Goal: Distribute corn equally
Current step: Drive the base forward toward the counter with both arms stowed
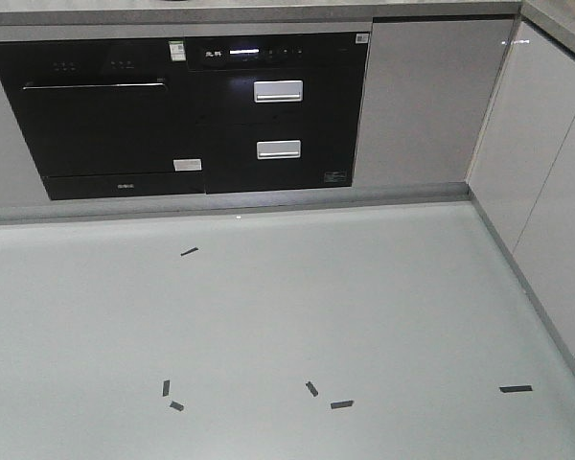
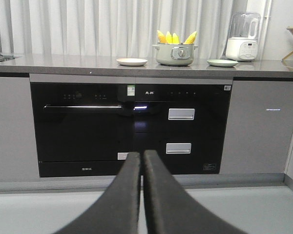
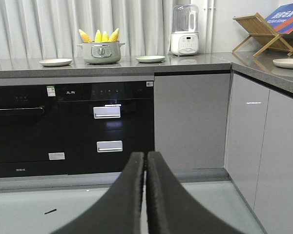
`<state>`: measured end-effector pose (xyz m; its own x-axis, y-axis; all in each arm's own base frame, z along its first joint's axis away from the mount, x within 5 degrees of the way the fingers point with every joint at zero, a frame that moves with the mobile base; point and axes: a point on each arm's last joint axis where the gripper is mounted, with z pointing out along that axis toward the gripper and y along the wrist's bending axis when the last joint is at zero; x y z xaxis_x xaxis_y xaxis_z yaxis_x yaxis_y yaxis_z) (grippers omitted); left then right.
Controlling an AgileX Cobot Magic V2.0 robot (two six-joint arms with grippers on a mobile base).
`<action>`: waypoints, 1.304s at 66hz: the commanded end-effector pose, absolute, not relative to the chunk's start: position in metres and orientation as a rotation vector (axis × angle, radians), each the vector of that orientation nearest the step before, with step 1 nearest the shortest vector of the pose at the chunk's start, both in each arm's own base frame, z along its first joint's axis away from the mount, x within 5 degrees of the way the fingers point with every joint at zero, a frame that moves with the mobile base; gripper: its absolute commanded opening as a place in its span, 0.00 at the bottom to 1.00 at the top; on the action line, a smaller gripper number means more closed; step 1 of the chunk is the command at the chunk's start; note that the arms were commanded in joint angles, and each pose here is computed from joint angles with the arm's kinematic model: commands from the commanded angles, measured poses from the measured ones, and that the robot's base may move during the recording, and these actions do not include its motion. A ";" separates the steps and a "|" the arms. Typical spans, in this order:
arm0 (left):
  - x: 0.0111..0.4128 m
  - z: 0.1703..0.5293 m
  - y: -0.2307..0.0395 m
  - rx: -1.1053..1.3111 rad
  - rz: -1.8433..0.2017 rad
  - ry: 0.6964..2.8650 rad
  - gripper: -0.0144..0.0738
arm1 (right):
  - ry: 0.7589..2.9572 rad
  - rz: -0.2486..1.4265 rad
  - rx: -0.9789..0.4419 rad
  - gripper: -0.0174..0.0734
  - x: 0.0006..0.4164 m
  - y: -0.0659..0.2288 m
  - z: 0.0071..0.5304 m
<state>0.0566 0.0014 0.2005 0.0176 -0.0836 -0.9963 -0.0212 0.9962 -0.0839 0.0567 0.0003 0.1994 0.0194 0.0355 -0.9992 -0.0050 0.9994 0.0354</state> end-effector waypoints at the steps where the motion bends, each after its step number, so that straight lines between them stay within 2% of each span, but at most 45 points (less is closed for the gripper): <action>1: 0.055 0.204 0.001 -0.082 -0.064 1.471 0.16 | 1.485 0.017 0.013 0.19 0.057 0.000 0.203; 86: 0.055 0.204 0.001 -0.082 -0.064 1.471 0.16 | 1.486 0.017 0.013 0.19 0.057 0.000 0.203</action>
